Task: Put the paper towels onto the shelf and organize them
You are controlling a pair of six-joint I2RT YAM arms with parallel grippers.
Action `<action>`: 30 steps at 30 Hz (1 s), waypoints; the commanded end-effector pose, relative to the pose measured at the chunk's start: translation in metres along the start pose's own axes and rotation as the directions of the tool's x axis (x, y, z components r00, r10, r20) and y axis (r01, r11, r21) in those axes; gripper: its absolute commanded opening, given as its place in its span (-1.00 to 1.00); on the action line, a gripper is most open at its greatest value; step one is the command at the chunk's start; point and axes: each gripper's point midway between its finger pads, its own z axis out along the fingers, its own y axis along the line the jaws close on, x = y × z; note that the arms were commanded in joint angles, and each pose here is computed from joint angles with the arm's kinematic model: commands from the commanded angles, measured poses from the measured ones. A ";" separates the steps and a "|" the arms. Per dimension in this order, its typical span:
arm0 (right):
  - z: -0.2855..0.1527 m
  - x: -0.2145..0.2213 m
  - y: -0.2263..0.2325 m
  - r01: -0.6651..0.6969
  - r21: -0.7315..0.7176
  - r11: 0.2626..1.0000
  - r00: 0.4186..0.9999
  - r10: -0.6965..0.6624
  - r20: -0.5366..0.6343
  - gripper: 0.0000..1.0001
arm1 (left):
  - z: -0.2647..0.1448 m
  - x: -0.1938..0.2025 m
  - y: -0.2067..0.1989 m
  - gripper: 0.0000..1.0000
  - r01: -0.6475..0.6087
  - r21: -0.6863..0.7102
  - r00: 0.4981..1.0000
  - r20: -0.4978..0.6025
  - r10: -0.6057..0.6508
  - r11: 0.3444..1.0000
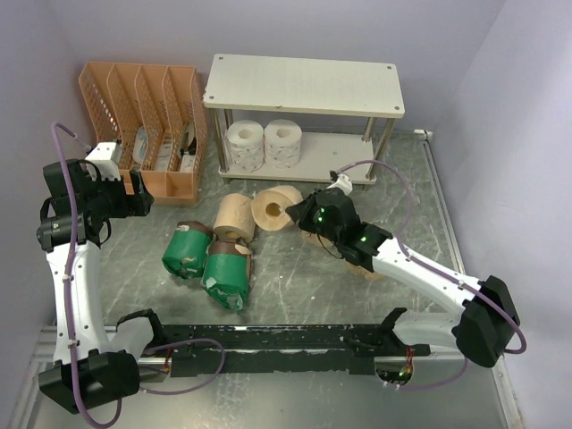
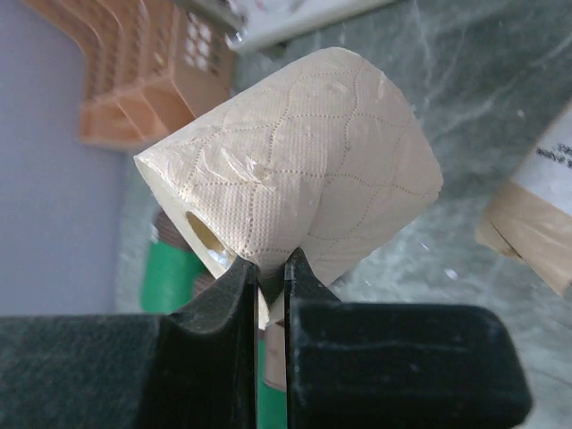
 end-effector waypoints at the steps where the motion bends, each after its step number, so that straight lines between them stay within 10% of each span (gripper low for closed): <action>1: -0.012 -0.065 0.045 -0.218 -0.172 0.961 0.947 0.250 0.201 -1.00 | -0.004 -0.011 0.002 0.87 -0.014 -0.008 0.999 0.040 0.015 1.000; 10: -0.019 -0.137 -0.019 -0.462 -0.011 0.887 0.710 0.377 0.594 -1.00 | -0.005 -0.011 0.003 0.87 -0.012 -0.016 0.999 0.041 0.012 1.000; 30: 0.085 -0.198 -0.046 -0.714 -0.161 0.682 0.519 0.669 0.533 -1.00 | -0.001 -0.009 0.008 0.87 -0.004 -0.036 1.000 0.023 0.005 0.999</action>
